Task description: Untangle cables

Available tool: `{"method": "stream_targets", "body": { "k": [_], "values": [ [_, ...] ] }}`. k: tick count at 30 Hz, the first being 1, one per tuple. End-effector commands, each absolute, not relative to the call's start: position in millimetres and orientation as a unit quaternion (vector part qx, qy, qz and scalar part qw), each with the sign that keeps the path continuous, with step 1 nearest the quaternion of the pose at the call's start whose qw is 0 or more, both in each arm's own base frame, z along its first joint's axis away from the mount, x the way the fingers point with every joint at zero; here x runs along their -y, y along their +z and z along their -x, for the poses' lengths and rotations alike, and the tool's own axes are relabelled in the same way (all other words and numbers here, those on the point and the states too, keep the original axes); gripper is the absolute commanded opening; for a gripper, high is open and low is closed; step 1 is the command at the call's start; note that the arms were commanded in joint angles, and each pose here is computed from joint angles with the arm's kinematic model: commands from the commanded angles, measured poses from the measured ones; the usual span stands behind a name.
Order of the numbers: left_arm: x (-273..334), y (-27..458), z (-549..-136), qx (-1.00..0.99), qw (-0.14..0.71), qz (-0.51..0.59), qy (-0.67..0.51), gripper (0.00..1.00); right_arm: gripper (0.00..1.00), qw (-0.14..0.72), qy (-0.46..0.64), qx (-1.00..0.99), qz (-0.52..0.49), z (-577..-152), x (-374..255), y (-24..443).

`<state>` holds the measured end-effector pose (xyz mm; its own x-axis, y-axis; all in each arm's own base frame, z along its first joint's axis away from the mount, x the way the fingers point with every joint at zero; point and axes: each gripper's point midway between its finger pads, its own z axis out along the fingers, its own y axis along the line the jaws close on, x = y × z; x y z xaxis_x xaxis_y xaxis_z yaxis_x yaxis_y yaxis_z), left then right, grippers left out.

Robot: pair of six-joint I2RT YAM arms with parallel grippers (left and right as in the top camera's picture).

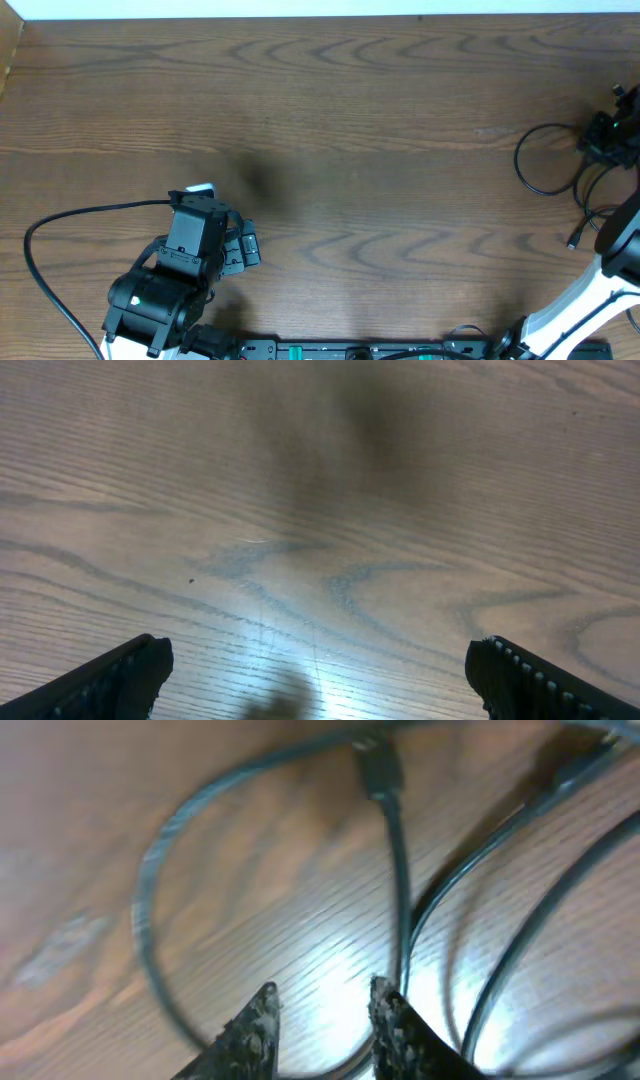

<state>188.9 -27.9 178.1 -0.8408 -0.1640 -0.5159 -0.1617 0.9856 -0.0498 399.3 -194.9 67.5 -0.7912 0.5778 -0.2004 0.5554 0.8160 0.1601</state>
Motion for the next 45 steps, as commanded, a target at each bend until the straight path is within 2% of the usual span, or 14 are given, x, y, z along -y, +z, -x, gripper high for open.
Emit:
{"method": "stream_targets", "body": {
  "k": [1, 6, 9, 11, 12, 13, 19, 26, 34, 45],
  "values": [
    [27, 184, -191, -0.957, 0.277, 0.084, 0.0, 0.98, 0.28, 0.214, 0.034, -0.942, -0.256, -414, 184, 147],
    [27, 184, -191, -0.957, 0.277, 0.084, 0.0, 0.98, 0.35, 0.285, 0.022, -0.936, -0.207, -398, 151, 228],
    [27, 184, -191, -0.957, 0.277, 0.084, 0.0, 0.98, 0.44, 0.324, 0.016, -0.931, -0.169, -382, 123, 271],
    [27, 184, -191, -0.957, 0.277, 0.084, 0.0, 0.98, 0.54, 0.352, 0.017, -0.924, -0.149, -366, 102, 299],
    [27, 184, -191, -0.957, 0.277, 0.084, 0.0, 0.98, 0.64, 0.366, 0.017, -0.92, -0.139, -359, 93, 312],
    [27, 184, -191, -0.957, 0.277, 0.084, 0.0, 0.98, 0.99, 0.376, 0.018, -0.917, -0.132, -353, 86, 322],
    [27, 184, -191, -0.957, 0.277, 0.084, 0.0, 0.98, 0.99, 0.45, 0.017, -0.887, -0.101, -307, 56, 378],
    [27, 184, -191, -0.957, 0.277, 0.084, 0.0, 0.98, 0.99, 0.508, 0.008, -0.856, -0.092, -270, 46, 415],
    [27, 184, -191, -0.957, 0.277, 0.084, 0.0, 0.98, 0.99, 0.537, 0.003, -0.839, -0.087, -249, 40, 431],
    [27, 184, -191, -0.957, 0.277, 0.084, 0.0, 0.98, 0.99, 0.534, 0.004, -0.841, -0.088, -247, 40, 429]
  ]
}}
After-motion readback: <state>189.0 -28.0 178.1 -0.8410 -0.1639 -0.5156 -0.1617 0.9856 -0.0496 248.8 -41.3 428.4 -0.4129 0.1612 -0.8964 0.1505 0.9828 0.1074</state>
